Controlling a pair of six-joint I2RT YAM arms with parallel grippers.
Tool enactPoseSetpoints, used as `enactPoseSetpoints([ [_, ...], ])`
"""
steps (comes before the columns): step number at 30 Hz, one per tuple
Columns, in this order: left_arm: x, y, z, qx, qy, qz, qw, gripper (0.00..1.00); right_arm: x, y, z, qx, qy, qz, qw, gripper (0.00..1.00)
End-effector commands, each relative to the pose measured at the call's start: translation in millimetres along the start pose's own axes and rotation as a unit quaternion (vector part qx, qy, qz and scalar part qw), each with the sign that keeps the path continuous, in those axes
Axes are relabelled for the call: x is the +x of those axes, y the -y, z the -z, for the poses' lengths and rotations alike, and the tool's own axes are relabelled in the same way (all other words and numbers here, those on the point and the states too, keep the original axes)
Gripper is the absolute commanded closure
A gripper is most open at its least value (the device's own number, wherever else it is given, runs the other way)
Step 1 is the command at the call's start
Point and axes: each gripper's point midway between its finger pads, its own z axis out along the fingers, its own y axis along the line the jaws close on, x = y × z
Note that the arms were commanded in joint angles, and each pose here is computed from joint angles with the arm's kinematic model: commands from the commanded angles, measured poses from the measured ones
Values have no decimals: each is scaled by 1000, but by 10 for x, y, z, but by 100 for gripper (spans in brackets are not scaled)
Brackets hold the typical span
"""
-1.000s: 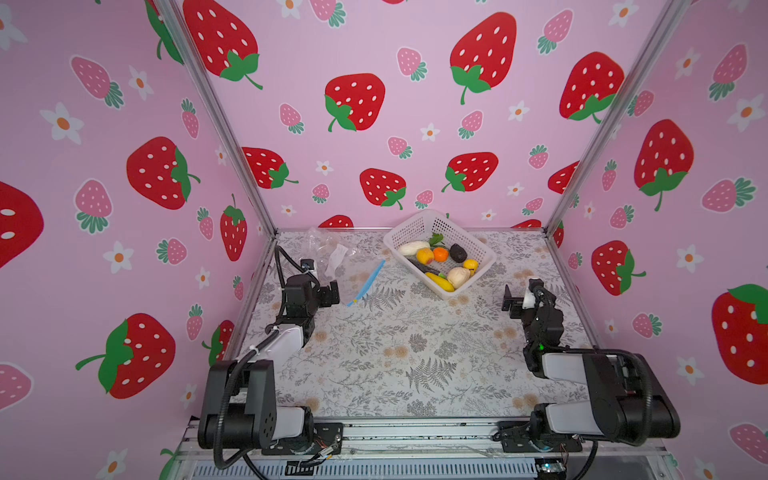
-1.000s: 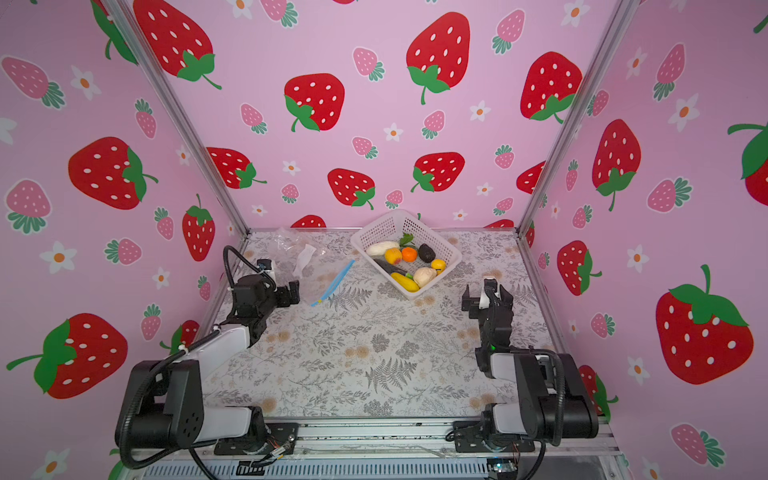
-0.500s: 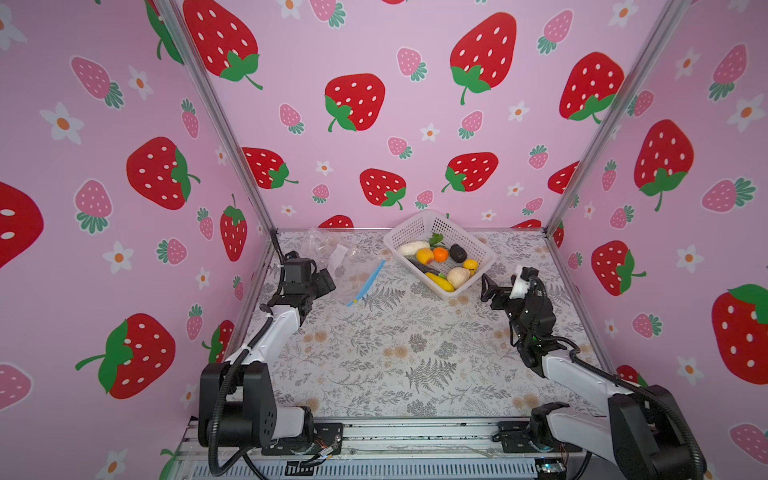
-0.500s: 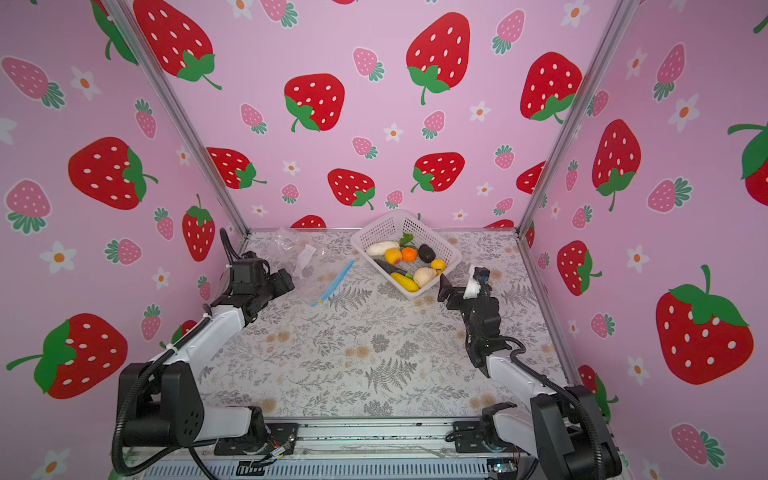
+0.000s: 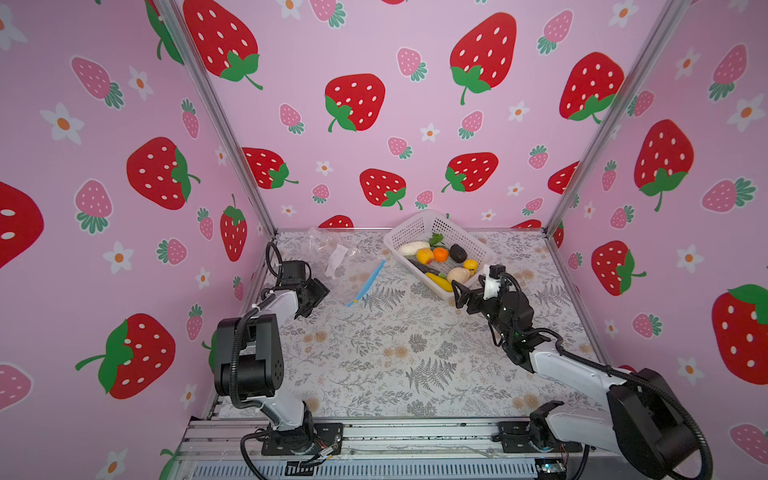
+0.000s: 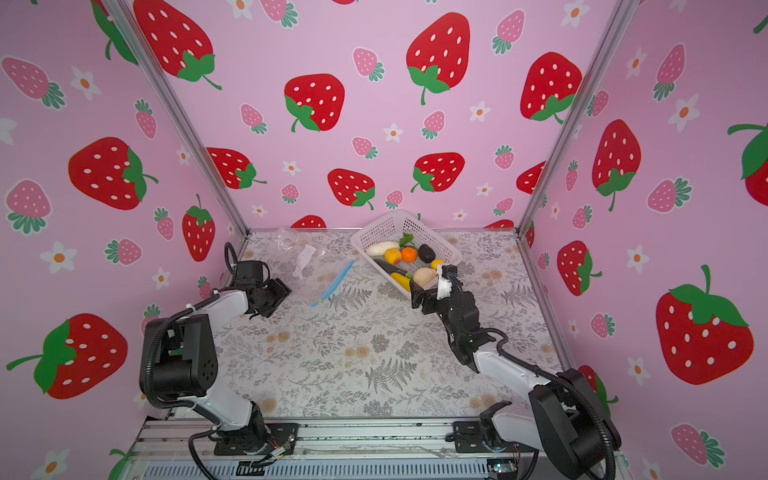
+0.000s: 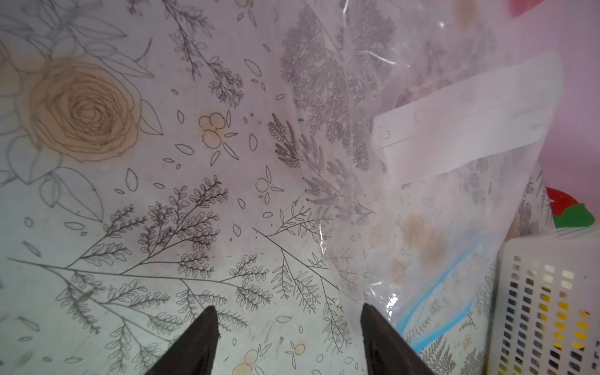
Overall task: Place the food in the zip-top bag and seal the zipper
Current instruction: 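Reach the left gripper toward the clear bag while the right gripper moves toward the basket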
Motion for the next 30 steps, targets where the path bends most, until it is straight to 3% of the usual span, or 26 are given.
enactPoseSetpoints([
  [1,-116,206,-22,35,4,33,999,31,-131,-85,-17,-15,18,-1,1000,1],
  [8,-160,172,-134,35,2,53,998,32,-134,-106,11,-21,24,0,999,1],
  [19,-144,269,-286,70,-14,76,995,46,-89,-81,66,-19,30,18,999,1],
  [23,-200,300,-330,59,-25,76,995,46,-56,-99,57,-26,27,18,999,2],
  [30,-277,290,-355,48,-23,73,996,56,-114,-171,83,-45,39,20,998,2],
])
